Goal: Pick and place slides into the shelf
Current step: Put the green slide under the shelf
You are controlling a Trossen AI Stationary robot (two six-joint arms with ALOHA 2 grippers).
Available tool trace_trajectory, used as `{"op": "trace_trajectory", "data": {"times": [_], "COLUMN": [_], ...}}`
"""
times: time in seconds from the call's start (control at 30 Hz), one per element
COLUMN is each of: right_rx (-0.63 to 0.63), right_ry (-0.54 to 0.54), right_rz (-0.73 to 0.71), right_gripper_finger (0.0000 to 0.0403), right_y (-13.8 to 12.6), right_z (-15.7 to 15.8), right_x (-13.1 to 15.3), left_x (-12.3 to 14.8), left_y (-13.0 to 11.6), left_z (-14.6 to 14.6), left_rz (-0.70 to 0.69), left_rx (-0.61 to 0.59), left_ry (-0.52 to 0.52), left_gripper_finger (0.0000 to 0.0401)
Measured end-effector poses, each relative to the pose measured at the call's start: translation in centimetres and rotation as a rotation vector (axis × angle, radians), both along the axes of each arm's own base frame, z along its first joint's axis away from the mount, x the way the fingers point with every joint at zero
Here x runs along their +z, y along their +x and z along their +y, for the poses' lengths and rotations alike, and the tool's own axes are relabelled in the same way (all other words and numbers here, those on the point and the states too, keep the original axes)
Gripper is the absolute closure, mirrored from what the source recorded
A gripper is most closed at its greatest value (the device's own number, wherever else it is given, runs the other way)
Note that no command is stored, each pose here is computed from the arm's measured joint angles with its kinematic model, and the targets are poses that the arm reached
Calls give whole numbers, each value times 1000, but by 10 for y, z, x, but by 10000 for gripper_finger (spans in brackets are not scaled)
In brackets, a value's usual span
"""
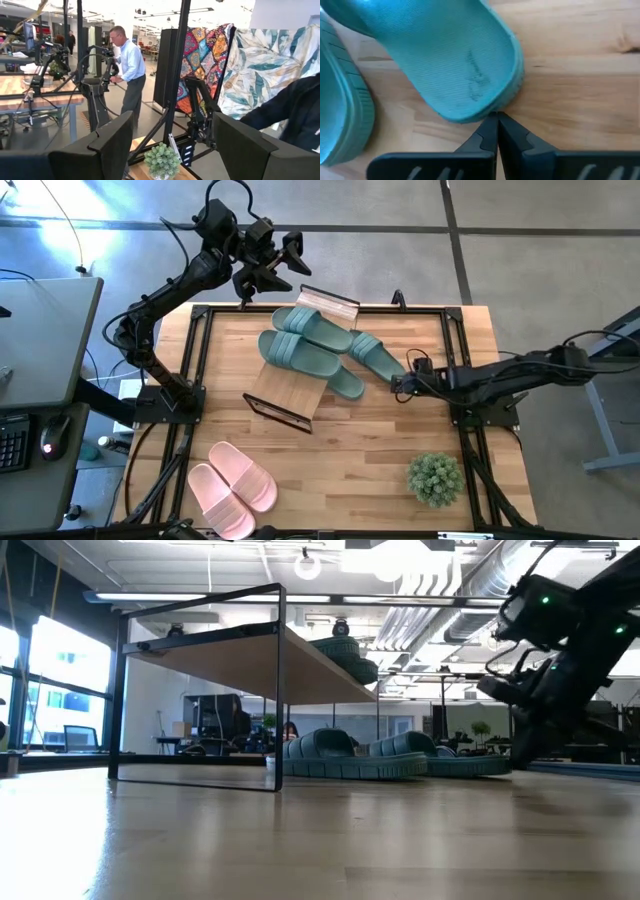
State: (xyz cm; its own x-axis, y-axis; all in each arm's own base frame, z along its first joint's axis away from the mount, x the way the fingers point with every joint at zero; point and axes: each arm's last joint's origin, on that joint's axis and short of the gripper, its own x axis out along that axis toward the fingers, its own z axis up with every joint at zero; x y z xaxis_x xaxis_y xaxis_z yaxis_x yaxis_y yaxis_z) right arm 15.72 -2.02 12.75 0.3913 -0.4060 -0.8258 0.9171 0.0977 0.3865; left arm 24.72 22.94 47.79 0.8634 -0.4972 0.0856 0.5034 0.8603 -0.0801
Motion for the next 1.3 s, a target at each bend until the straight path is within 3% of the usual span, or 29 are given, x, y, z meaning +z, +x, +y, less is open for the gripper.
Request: {"op": "trace_trajectory", "data": {"times": [0.27,0.63,1.3], "right_rx": [-102,-121,44], "right_ry": [-4,-34,-31], "right_rz": [6,-99,-80], "right_gripper_finger": [403,403,403], "right_y": [7,21,87], "right_z": [-19,-51,-104], "right_x": [-10,-16,-13], "left_x": [0,0,0], "left_y": [0,0,0], "left_z": [1,1,1], "left_rz": [-40,-57,-64], "left_rx": [42,51,55], "left_ry": [44,70,82], "left_gripper_finger": [148,148,148]}}
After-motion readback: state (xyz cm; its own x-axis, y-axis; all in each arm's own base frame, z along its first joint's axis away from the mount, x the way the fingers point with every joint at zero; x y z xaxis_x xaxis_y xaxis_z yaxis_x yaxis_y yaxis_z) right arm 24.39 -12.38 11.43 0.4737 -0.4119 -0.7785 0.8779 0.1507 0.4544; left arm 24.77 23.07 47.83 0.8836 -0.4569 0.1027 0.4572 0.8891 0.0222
